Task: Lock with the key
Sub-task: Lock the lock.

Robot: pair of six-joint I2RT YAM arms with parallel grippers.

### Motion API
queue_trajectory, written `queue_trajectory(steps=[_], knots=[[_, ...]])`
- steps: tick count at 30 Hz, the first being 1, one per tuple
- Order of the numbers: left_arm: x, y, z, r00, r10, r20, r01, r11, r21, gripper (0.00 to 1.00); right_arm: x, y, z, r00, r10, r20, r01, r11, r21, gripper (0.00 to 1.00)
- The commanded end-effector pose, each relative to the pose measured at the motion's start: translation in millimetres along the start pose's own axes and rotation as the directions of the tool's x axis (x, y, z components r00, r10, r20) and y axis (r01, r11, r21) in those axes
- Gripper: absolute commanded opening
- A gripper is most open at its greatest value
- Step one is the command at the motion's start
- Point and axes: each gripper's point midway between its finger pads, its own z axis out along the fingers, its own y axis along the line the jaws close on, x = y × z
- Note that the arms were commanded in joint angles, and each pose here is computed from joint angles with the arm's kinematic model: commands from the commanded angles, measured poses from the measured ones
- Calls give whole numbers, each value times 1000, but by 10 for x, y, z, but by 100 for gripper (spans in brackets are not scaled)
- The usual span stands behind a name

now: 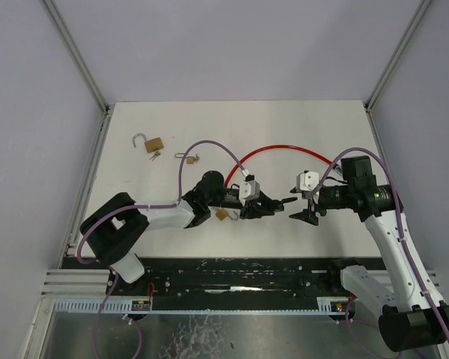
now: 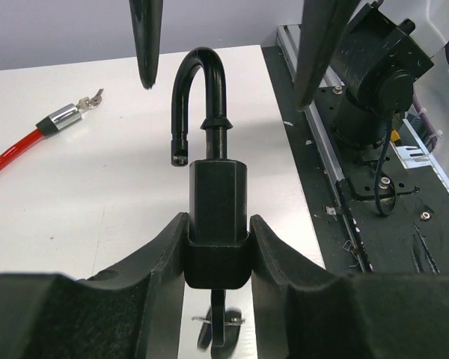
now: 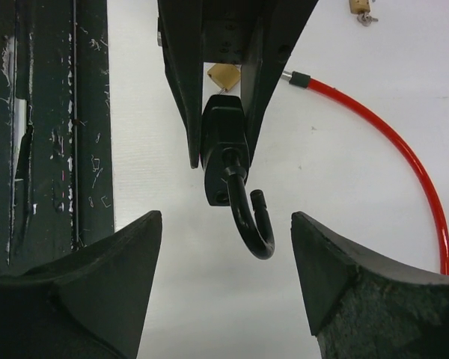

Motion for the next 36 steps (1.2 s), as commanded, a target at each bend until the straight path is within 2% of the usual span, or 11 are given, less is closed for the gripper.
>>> queue_trajectory(steps=[1, 7, 12, 17, 21, 24, 29, 32, 36], knots=[[-486, 8, 19, 975, 169, 143, -168, 986, -14, 0, -26, -80, -9, 999, -42, 4, 42, 999, 22, 74], [-488, -54, 20, 974, 169, 153, -175, 984, 22, 0, 9, -67, 45, 996, -78, 34, 77, 996, 37, 68], [-485, -76, 26, 973, 168, 156, -175, 984, 37, 0, 69, -68, 82, 990, -134, 36, 132, 990, 40, 58], [-485, -63, 33, 973, 169, 156, -175, 984, 29, 0, 18, -43, 78, 989, -137, 60, 135, 990, 38, 43], [-480, -34, 38, 974, 166, 153, -169, 986, 10, 0, -17, -15, 72, 988, -138, 75, 136, 990, 36, 40], [-488, -12, 35, 974, 168, 153, -170, 985, -2, 0, -55, 22, 71, 987, -128, 95, 126, 992, 22, 31], [-490, 29, 35, 975, 166, 150, -164, 986, -27, 0, -41, 70, 96, 990, -86, 108, 86, 996, -1, 5], [-488, 82, 31, 974, 174, 147, -166, 984, -64, 0, -40, 77, 118, 993, -14, 117, 16, 1000, -16, 0], [-494, 99, 40, 972, 185, 144, -175, 981, -79, 0, -95, 58, 118, 990, 48, 130, -45, 999, -27, 0]])
